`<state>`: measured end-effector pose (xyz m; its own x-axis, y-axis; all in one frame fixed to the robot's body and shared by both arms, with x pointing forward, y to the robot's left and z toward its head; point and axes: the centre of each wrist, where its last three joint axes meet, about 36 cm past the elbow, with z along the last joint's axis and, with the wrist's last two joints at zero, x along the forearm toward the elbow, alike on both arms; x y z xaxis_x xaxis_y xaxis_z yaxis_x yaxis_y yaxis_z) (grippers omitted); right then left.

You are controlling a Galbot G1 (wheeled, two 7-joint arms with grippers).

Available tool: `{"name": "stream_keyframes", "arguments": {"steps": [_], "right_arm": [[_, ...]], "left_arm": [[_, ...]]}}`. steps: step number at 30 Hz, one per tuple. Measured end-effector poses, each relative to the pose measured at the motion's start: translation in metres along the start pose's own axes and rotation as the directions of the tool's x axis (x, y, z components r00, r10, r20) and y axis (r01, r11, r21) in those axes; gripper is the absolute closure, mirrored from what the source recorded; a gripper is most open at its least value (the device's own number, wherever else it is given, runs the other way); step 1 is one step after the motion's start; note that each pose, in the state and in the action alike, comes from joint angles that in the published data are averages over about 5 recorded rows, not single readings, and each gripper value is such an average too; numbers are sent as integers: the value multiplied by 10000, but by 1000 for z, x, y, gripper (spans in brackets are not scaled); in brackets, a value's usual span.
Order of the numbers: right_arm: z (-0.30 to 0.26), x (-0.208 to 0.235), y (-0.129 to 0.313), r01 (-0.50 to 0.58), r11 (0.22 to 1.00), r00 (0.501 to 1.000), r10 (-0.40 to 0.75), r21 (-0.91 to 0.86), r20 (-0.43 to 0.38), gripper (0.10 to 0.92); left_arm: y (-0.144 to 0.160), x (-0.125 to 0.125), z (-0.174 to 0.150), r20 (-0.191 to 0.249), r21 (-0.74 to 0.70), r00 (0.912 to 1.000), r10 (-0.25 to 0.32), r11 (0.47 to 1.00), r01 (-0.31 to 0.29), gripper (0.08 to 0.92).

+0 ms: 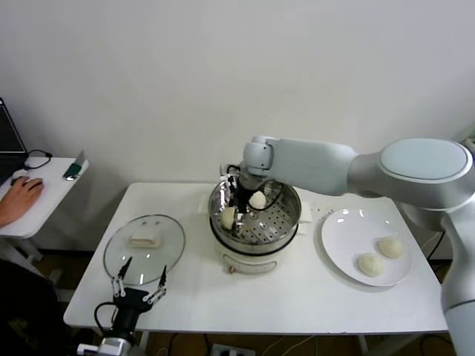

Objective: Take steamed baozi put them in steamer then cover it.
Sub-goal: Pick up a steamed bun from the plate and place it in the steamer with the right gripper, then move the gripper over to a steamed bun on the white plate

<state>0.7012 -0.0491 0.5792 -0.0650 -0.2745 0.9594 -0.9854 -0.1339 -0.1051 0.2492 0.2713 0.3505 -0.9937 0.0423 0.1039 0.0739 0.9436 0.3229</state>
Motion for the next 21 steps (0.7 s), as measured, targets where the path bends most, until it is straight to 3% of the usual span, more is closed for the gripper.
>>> {"name": "stream_keyframes", "arguments": {"steps": [9, 21], "right_arm": [[13, 27, 0, -52, 9999, 10000, 52, 94, -17, 199], [109, 128, 26, -391, 9991, 9987, 386, -149, -344, 200]], "left_arm": [[0, 0, -1, 33, -5, 10000, -22, 10000, 22, 177], [0, -1, 0, 38, -32, 10000, -5, 10000, 5, 177]]}}
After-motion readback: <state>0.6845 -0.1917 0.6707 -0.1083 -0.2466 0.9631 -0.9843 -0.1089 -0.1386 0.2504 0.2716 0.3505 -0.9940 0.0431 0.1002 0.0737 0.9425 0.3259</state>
